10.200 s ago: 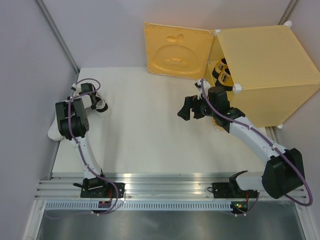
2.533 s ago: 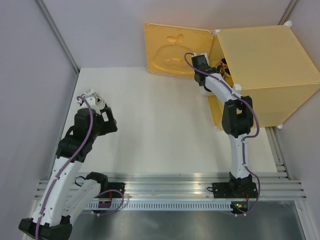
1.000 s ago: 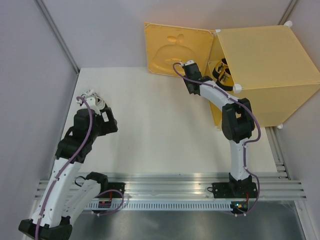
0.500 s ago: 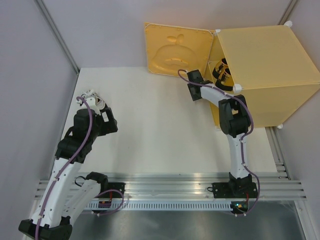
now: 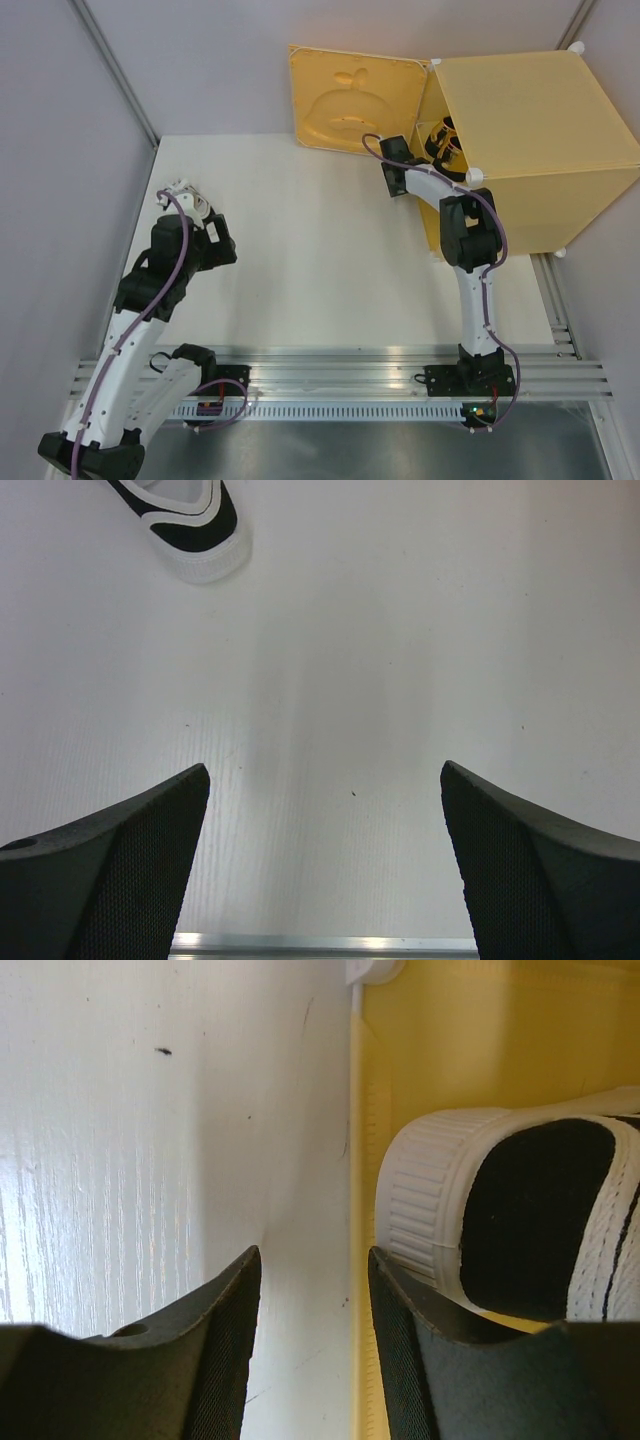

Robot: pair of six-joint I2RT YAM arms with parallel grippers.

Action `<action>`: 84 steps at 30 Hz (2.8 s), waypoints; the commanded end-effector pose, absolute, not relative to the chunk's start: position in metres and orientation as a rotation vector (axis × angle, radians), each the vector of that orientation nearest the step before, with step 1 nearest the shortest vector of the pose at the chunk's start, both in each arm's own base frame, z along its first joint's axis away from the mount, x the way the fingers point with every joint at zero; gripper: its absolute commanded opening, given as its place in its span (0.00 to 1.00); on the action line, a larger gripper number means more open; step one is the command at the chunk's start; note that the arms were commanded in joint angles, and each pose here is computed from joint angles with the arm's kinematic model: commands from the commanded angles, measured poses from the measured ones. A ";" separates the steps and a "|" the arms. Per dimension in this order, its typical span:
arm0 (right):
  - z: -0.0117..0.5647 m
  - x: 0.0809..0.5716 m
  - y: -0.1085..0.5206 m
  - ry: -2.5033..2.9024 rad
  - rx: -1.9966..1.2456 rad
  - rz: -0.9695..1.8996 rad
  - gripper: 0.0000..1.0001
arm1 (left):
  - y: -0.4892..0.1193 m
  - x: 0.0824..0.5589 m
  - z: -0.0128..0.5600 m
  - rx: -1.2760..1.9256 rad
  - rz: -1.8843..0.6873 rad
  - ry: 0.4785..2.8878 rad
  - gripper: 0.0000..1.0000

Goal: Place and organize the shoes in the shoe cabinet

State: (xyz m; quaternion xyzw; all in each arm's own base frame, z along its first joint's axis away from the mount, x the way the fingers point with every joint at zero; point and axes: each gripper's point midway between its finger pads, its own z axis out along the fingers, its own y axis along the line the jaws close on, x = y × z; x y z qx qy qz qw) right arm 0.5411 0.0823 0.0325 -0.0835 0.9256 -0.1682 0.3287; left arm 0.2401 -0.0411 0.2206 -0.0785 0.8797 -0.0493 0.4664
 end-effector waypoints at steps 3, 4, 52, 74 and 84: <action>0.044 0.564 0.077 2.359 -0.155 -0.454 0.53 | -0.042 0.247 0.238 -0.162 -0.125 2.109 0.99; 0.044 0.567 0.077 2.354 -0.153 -0.458 0.53 | -0.042 0.246 0.239 -0.161 -0.124 2.107 0.99; 0.271 0.312 0.207 1.916 -0.386 0.567 0.98 | 0.009 0.343 0.210 -0.576 0.088 2.091 1.00; 0.225 0.293 0.201 2.052 -0.427 0.559 0.98 | 0.102 0.456 0.105 -0.967 0.103 2.203 0.76; 0.211 0.295 0.205 2.091 -0.468 0.556 0.98 | 0.091 0.457 0.083 -0.914 0.058 2.298 0.21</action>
